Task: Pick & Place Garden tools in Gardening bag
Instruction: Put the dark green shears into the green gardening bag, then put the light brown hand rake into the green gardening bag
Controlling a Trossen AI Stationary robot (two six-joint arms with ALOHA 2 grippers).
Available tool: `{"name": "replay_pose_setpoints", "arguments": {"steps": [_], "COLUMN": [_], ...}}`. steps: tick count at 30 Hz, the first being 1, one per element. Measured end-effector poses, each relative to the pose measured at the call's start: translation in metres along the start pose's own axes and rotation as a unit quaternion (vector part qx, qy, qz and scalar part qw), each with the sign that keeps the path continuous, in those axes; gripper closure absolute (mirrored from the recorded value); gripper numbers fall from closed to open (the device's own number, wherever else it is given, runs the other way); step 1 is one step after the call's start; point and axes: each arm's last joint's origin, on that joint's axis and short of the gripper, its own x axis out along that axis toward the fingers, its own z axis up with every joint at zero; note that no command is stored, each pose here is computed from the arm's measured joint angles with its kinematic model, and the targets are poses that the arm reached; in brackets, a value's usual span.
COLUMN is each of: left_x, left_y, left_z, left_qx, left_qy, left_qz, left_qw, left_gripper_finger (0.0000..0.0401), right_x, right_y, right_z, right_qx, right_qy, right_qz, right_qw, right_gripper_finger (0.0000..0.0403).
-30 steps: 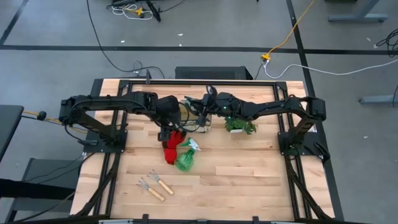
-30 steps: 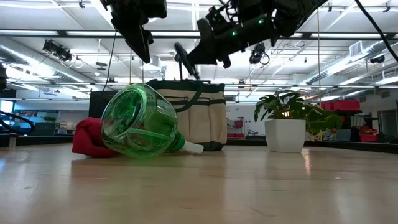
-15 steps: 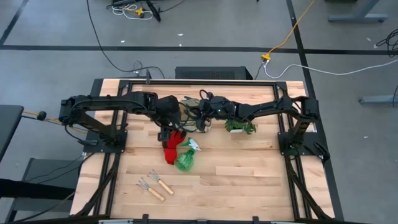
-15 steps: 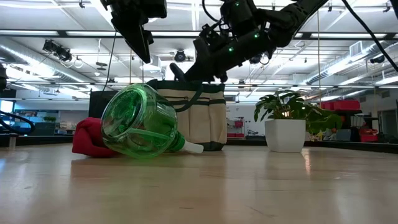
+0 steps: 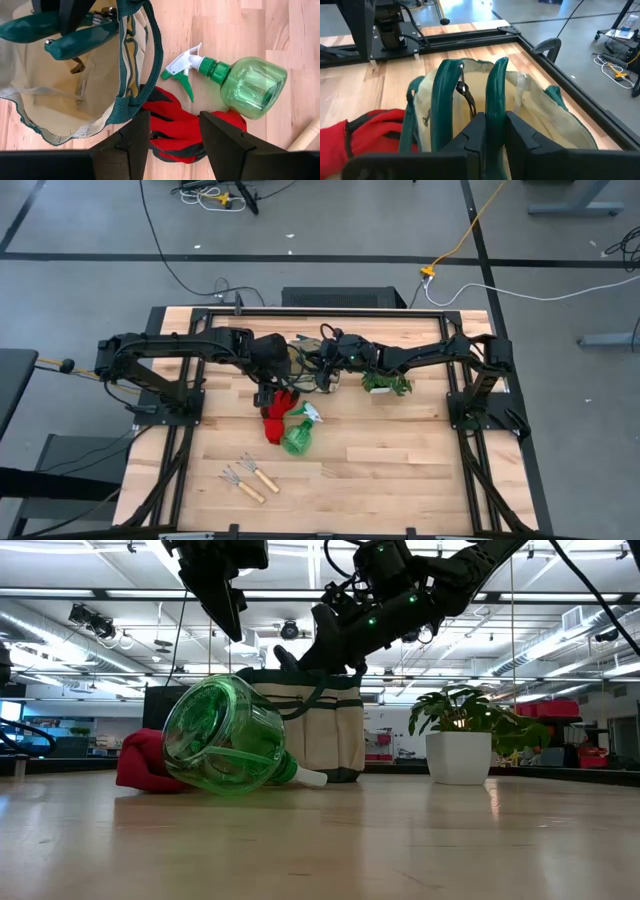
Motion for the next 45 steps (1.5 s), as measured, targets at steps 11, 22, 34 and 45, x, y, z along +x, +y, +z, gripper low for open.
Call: {"name": "replay_pose_setpoints", "arguments": {"steps": [11,22,34,45], "left_x": [0.0,0.0,0.0,0.0], "left_y": [0.0,0.0,0.0,0.0], "left_z": [0.0,0.0,0.0,-0.001], "left_qx": [0.0,0.0,0.0,-0.001], "left_qy": [0.0,0.0,0.0,0.004], "left_qz": [0.0,0.0,0.0,-0.001], "left_qw": [1.0,1.0,1.0,1.0], "left_gripper_finger": [0.0224,0.0224,0.0224,0.0224], "right_x": [0.0,0.0,0.0,-0.004], "right_y": [0.0,0.0,0.0,0.025], "right_z": [-0.002,-0.002,-0.001,0.008], "right_qx": [-0.001,0.009,0.012,-0.008], "right_qy": [0.01,0.009,0.007,-0.045], "right_qz": [0.0,-0.001,-0.002,0.054], "right_qw": [1.0,1.0,1.0,0.998], "right_gripper_finger": [0.0348,0.0308,0.0249,0.0248]}}
